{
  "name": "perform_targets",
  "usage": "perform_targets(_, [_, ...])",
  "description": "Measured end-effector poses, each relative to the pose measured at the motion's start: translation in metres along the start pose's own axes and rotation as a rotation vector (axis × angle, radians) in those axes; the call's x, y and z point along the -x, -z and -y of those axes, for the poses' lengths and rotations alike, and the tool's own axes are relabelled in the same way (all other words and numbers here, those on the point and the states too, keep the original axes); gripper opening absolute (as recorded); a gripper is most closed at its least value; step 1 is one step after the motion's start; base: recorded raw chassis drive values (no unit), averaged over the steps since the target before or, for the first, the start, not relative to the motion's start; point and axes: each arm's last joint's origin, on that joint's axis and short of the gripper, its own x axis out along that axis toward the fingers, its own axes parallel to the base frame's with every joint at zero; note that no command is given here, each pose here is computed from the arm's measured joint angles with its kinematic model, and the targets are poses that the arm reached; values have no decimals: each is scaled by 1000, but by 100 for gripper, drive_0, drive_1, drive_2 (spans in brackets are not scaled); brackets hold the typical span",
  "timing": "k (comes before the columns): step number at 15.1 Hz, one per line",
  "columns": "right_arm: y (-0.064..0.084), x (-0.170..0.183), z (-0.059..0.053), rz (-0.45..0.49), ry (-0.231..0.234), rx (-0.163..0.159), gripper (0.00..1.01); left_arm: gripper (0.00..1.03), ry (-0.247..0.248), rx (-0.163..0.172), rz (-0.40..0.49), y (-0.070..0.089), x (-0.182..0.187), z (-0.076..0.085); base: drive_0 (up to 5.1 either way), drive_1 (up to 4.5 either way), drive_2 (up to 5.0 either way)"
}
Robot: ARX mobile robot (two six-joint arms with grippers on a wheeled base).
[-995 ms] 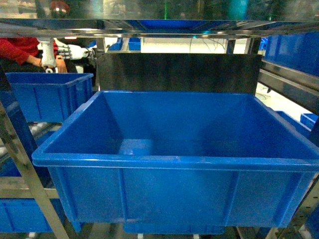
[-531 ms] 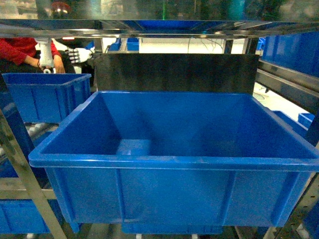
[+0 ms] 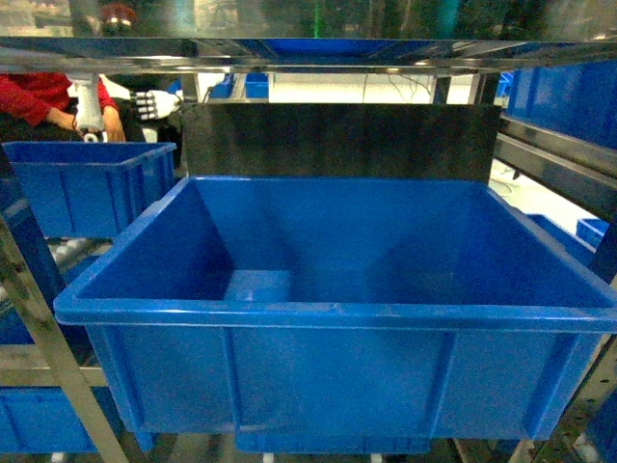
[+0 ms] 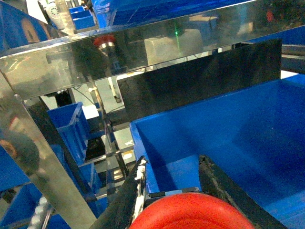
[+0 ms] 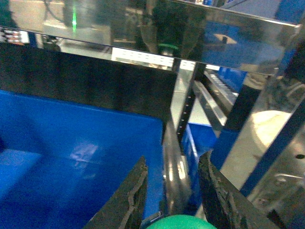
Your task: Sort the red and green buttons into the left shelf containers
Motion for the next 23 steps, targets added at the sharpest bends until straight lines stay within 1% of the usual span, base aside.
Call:
perform_targets(1, [2,1,-4,5,-27,-18,29,28,0,0,0,0,0,0,0,0,0])
perform_targets(2, [6,1,-7,22,-71,-43,29,28,0,0,0,0,0,0,0,0,0])
perform_targets(3, [10,-1,-11,23,-94,-64,29,28,0,0,0,0,0,0,0,0,0])
perform_targets(4, [17,-6,-15,22,-102,-81,29,28,0,0,0,0,0,0,0,0,0])
perform_targets(5, [30,-13,-19,-6,-110,-90,29,28,0,0,0,0,0,0,0,0,0])
perform_targets(6, [41,-21,-22,-35,-103,-91,29,28,0,0,0,0,0,0,0,0,0])
perform_targets(7, [55,-41,-27,-54,-72,-86,29,28,0,0,0,0,0,0,0,0,0])
perform_targets(9, [56,-50,-30,-42,-81,-79,29,28,0,0,0,0,0,0,0,0,0])
perform_targets(10, [55,-55,-35,-46,-94,-74,29,28,0,0,0,0,0,0,0,0,0])
perform_targets(12, [53,-59,-40,-45,-129,-68,29,28,0,0,0,0,0,0,0,0,0])
perform_targets(13, [52,-59,-42,-45,-138,-66,29,28,0,0,1,0,0,0,0,0,0])
perform_targets(14, [52,-62,-43,-47,-135,-66,29,28,0,0,0,0,0,0,0,0,0])
perform_targets(15, [52,-66,-43,-52,-116,-64,29,28,0,0,0,0,0,0,0,0,0])
perform_targets(16, [54,-67,-43,-60,-107,-63,29,28,0,0,0,0,0,0,0,0,0])
perform_targets(21, [54,-67,-43,-59,-108,-63,29,28,0,0,0,0,0,0,0,0,0])
perform_targets(22, [54,-67,-43,-58,-107,-60,33,28,0,0,0,0,0,0,0,0,0])
perform_targets(23, [54,-67,-43,-58,-107,-59,44,28,0,0,0,0,0,0,0,0,0])
